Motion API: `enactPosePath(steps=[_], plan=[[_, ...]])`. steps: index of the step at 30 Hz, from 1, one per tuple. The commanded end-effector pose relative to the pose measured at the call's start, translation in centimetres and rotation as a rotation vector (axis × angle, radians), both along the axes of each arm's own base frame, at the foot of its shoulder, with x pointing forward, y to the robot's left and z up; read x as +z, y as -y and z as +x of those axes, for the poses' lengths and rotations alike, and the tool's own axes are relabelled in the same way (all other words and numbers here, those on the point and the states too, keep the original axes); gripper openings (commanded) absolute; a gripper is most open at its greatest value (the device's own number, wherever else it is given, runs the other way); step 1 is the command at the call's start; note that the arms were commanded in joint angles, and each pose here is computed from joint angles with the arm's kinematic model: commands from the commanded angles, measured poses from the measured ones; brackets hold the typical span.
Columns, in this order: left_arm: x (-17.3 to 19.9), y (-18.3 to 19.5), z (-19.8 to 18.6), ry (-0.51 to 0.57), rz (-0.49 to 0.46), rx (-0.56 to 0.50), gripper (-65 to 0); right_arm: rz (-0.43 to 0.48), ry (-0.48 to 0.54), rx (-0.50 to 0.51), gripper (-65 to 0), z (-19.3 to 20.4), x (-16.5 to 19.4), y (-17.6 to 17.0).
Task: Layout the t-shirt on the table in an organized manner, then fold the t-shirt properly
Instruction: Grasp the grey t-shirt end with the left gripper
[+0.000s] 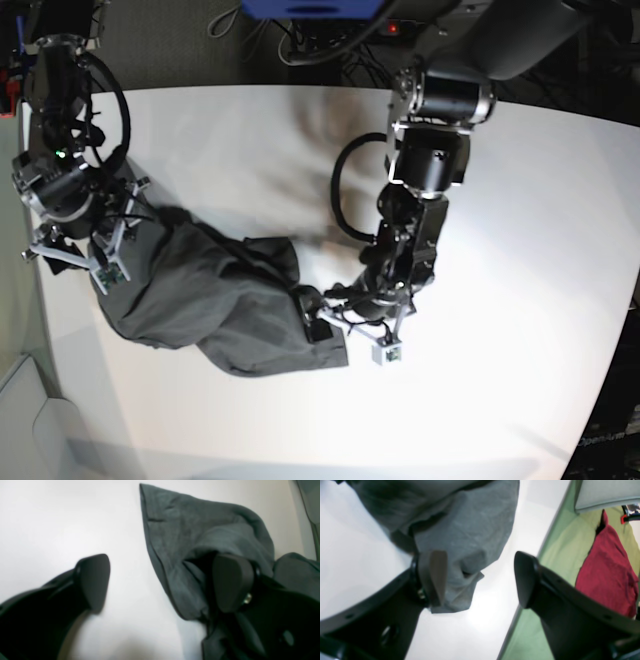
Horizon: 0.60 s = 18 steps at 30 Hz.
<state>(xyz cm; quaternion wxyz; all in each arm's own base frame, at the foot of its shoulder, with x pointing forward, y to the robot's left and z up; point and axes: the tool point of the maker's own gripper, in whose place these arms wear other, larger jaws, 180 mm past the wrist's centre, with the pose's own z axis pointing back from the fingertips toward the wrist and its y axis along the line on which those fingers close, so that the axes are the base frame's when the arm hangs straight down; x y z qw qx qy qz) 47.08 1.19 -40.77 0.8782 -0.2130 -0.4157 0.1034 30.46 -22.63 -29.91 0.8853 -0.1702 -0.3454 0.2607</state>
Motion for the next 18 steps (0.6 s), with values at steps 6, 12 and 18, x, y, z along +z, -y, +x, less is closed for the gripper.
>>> enactPosePath(steps=[6,12,18], plan=[[-0.2,1.8,0.1,-0.032,0.100,-0.045,-1.1,-0.006,0.049,0.001,-22.7,0.8,1.3,0.2],[-0.1,2.4,0.0,-0.027,0.115,-0.069,-5.8,-0.008,0.047,0.001,-22.7,0.7,1.3,0.3],[-1.5,2.1,-0.4,-0.075,0.121,-0.068,-30.3,-0.007,0.043,-0.001,-22.7,0.6,1.2,0.3]])
